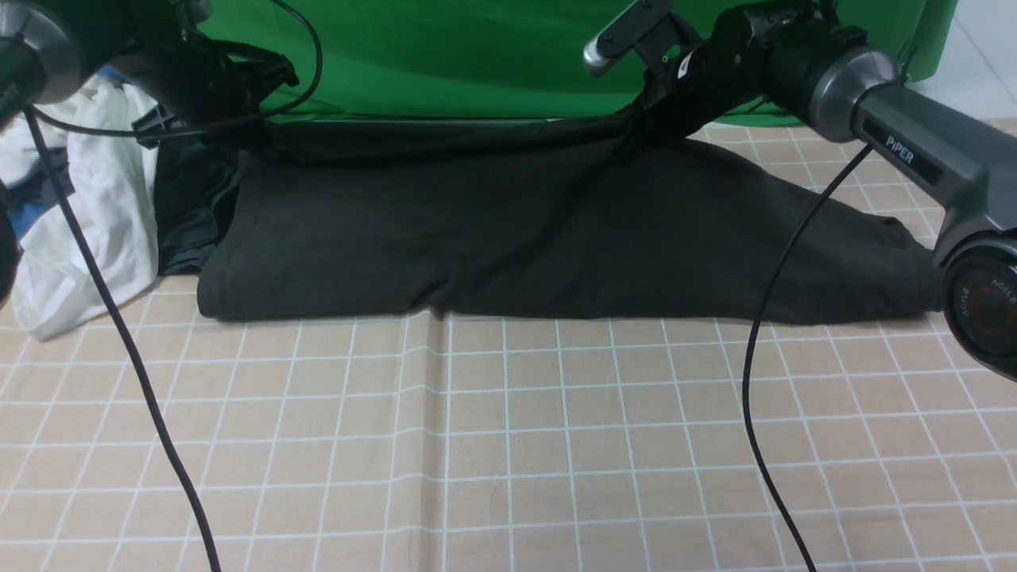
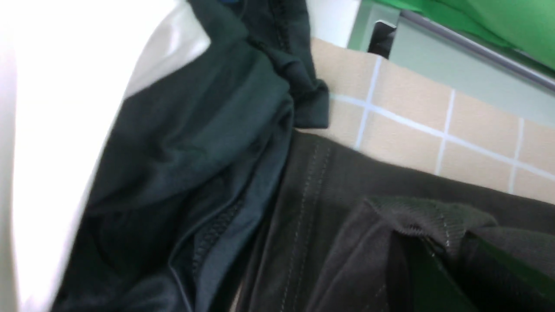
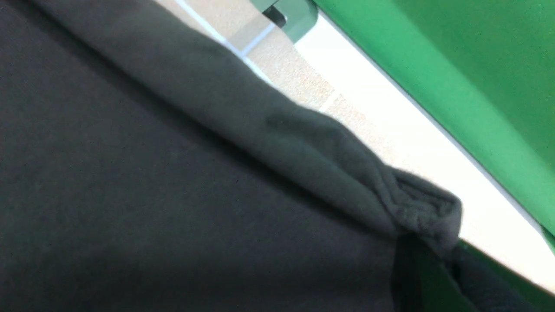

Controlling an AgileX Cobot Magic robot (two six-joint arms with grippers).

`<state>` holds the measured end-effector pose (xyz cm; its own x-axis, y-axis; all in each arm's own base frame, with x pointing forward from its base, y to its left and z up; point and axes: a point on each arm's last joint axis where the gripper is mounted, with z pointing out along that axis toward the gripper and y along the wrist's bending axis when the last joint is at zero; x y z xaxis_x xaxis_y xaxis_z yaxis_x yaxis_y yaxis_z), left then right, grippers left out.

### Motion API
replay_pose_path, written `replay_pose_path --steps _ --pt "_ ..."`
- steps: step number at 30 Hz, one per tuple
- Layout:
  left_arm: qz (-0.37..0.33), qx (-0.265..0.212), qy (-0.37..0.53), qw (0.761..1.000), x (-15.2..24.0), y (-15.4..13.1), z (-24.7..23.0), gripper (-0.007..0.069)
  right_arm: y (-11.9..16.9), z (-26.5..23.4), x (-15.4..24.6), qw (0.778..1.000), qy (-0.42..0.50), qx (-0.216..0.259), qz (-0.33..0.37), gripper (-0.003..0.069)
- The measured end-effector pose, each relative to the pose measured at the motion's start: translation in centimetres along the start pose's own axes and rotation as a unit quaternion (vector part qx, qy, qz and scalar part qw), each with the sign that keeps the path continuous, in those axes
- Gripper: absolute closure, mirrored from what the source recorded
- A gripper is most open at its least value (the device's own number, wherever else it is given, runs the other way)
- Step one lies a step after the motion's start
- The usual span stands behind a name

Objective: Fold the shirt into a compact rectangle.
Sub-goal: 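Fold the black garment in half by bringing its near edge over to the far edge, then pull the folded dark garment lengthwise by its ends to straighten it flat on the table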

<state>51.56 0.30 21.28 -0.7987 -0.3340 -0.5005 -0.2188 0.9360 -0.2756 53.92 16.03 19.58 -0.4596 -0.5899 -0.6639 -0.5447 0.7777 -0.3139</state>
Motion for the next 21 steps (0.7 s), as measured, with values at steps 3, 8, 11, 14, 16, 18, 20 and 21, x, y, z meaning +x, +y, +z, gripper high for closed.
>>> replay_pose_path --steps 3,8,11,14,16,18,20,21 --pt "0.008 -0.003 -0.030 0.999 -0.5 0.2 0.4 0.0500 0.1 0.4 0.0 1.000 -0.013 0.007 0.002 0.0529" --pt "0.015 -0.003 -0.052 0.999 -0.9 0.1 0.0 0.0382 -0.1 0.5 -0.3 1.000 -0.026 0.015 0.004 0.0394" --pt "0.023 -0.006 -0.027 0.999 -0.7 -0.1 -1.3 0.0354 -0.1 -0.2 -0.3 1.000 -0.008 0.008 0.002 0.0358" --pt "0.065 0.023 0.004 0.998 -0.3 -1.4 -3.0 0.0400 -0.5 -2.8 -1.1 1.000 0.023 -0.006 0.017 0.0427" --pt "0.096 0.045 0.017 0.994 0.2 -2.9 -3.6 0.0468 -0.9 -5.0 -1.9 0.999 0.035 -0.011 0.030 0.0523" --pt "0.142 0.064 0.033 0.987 1.3 -4.9 -3.1 0.0559 -1.3 -7.6 -2.9 0.998 0.041 -0.015 0.043 0.0603" --pt "0.162 0.073 0.048 0.983 2.4 -6.4 -2.1 0.0594 -1.4 -9.0 -3.4 0.998 0.045 -0.019 0.047 0.0617" --pt "0.173 0.077 0.059 0.980 3.2 -7.2 -1.3 0.0606 -1.5 -9.7 -3.5 0.997 0.048 -0.021 0.049 0.0620"
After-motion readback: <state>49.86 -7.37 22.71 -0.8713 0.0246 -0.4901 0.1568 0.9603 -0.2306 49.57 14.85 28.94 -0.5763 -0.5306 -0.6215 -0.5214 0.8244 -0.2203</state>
